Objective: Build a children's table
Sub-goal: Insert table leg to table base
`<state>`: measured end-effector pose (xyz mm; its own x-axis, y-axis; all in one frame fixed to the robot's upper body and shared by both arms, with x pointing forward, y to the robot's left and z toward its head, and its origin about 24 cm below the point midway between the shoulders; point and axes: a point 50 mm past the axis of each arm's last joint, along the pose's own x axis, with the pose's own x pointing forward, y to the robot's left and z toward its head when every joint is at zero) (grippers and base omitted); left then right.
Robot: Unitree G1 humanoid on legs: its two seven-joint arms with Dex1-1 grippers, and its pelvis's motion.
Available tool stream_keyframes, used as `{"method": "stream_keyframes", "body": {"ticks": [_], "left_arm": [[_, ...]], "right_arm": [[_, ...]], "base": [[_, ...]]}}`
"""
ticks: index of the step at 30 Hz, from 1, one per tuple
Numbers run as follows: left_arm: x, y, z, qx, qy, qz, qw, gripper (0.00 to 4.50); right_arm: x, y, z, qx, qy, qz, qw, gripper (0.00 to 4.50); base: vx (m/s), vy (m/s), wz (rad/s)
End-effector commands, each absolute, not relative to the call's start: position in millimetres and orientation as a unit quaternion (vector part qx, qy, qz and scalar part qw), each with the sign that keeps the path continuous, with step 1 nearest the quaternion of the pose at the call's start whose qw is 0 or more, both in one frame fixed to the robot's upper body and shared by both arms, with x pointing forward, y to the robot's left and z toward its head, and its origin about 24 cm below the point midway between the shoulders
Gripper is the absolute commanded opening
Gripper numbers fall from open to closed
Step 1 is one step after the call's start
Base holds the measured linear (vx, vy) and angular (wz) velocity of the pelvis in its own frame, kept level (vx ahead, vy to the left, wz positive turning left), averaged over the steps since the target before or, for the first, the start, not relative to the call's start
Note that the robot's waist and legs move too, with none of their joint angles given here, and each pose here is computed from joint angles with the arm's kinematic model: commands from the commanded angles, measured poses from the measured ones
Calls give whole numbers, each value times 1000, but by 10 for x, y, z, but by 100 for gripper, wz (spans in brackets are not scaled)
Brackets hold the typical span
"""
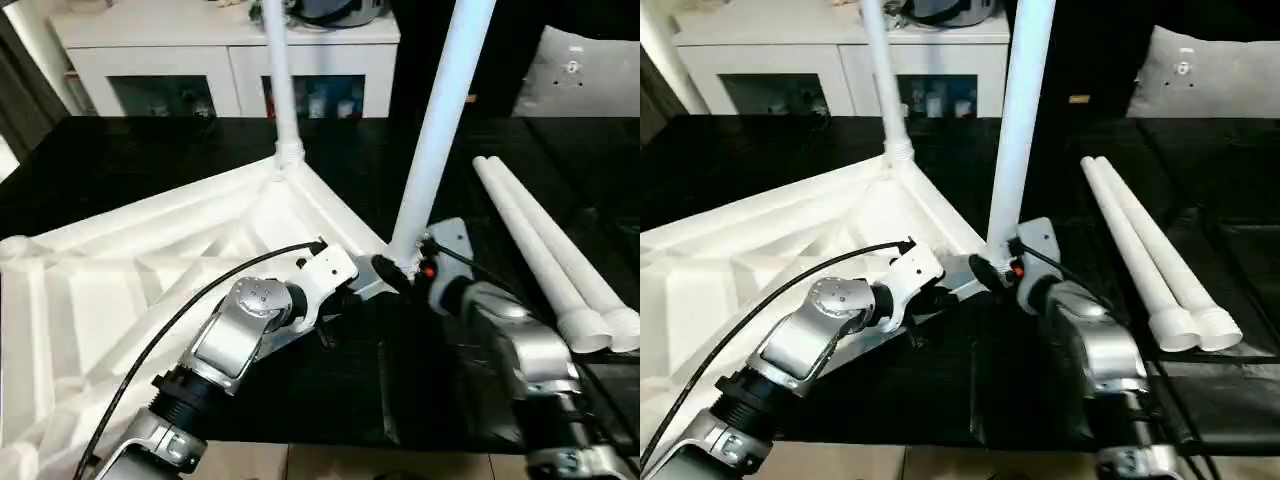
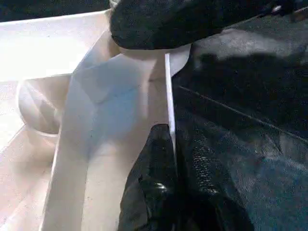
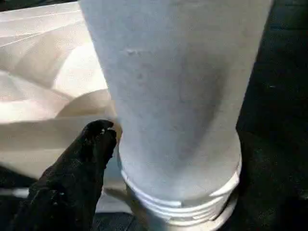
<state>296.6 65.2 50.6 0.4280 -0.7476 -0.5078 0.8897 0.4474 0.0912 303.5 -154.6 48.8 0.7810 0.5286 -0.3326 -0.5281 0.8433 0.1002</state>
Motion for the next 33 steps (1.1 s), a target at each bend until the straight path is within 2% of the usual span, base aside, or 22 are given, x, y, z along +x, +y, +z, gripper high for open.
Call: {"method": "stream_keyframes", "body": {"ticks": [1, 3, 11, 14, 17, 21, 23, 24, 25, 28, 30, 33], "left_arm": [[3041, 665, 654, 197, 166, -508, 822, 0], [3052, 703, 650, 203, 168, -514, 816, 0], [3037, 854, 600, 225, 181, -565, 773, 0], [2982, 917, 595, 248, 180, -615, 727, 0], [2961, 938, 595, 254, 177, -634, 709, 0], [2944, 954, 582, 269, 177, -651, 687, 0], [2928, 957, 569, 280, 177, -665, 669, 0], [2913, 952, 565, 287, 176, -678, 654, 0], [2911, 952, 564, 289, 175, -682, 649, 0], [2904, 942, 564, 292, 173, -688, 642, 0], [2895, 911, 564, 294, 169, -696, 633, 0], [2893, 894, 565, 293, 167, -697, 632, 0]], "right_arm": [[2959, -1589, 464, 8, 184, 312, 932, 429], [2931, -1665, 499, -2, 179, 329, 927, 445], [2817, -1997, 684, -51, 170, 407, 896, 445], [2777, -2176, 760, -87, 182, 448, 871, 445], [2777, -2231, 801, -108, 182, 464, 860, 445], [2777, -2226, 866, -134, 165, 494, 843, 445], [2726, -2165, 888, -140, 158, 534, 819, 445], [2674, -2106, 880, -137, 160, 568, 795, 445], [2663, -2095, 875, -137, 161, 577, 789, 445], [2653, -2062, 850, -135, 164, 589, 780, 445], [2675, -2025, 797, -123, 173, 594, 776, 417], [2687, -2028, 784, -113, 178, 594, 776, 399]], "base": [[0, 0, 0], [0, 0, 0], [0, 0, 0], [0, 0, 0], [0, 0, 0], [0, 0, 0], [0, 0, 0], [0, 0, 0], [0, 0, 0], [0, 0, 0], [0, 0, 0], [0, 0, 0]]}}
